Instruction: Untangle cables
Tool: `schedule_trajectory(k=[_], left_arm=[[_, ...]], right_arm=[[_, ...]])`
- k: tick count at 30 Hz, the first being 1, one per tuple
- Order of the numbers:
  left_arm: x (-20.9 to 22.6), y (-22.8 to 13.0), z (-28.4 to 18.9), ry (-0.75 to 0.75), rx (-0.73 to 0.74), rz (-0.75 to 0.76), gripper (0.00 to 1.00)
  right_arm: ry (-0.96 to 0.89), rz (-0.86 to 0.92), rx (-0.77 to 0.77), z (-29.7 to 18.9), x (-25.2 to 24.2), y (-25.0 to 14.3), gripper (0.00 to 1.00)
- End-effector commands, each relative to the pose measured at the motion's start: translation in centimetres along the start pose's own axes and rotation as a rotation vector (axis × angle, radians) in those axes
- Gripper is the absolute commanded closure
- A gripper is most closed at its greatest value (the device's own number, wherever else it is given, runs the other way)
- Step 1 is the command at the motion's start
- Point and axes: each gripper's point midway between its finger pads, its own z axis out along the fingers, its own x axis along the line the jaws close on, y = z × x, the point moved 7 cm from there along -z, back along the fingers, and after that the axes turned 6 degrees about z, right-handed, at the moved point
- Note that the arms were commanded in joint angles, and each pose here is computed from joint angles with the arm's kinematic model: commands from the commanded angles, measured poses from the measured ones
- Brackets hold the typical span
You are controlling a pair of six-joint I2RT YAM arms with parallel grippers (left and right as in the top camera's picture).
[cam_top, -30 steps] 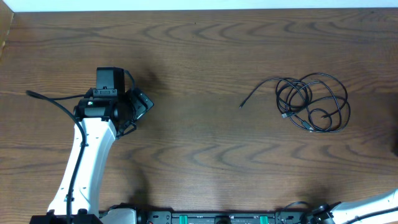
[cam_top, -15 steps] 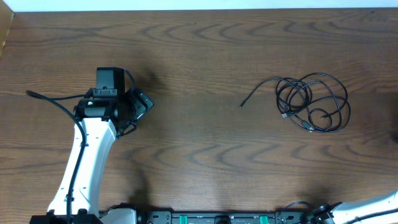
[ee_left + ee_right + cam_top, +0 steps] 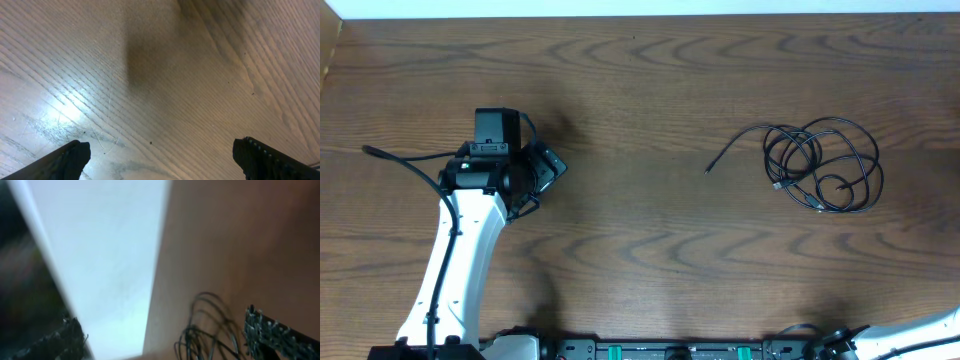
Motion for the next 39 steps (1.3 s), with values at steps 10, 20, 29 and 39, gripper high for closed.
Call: schedule_trajectory(k=[10,20,29,39], left_arm=[[0.2,0.4,-0.4,0.008,-0.021,-0.007,0.02],[0.1,0.4,-0.4,0.008,-0.021,-0.007,0.02],[0.1,0.4,-0.4,0.008,-0.021,-0.007,0.02],[0.1,0.4,-0.4,0.008,-0.021,-0.007,0.02]], right_arm=[[-0.238,0.506,-0.034,0.0,-2.1,-2.6,0.01],[-0.437,0.553,-0.173,-0.3,-4.1,-1.8,0.01],[-0.341,1.037,-0.104,0.3,-3.0,-3.9,0.01],[-0.246,0.506,-0.128,1.5,-1.5,-0.6,0.01]])
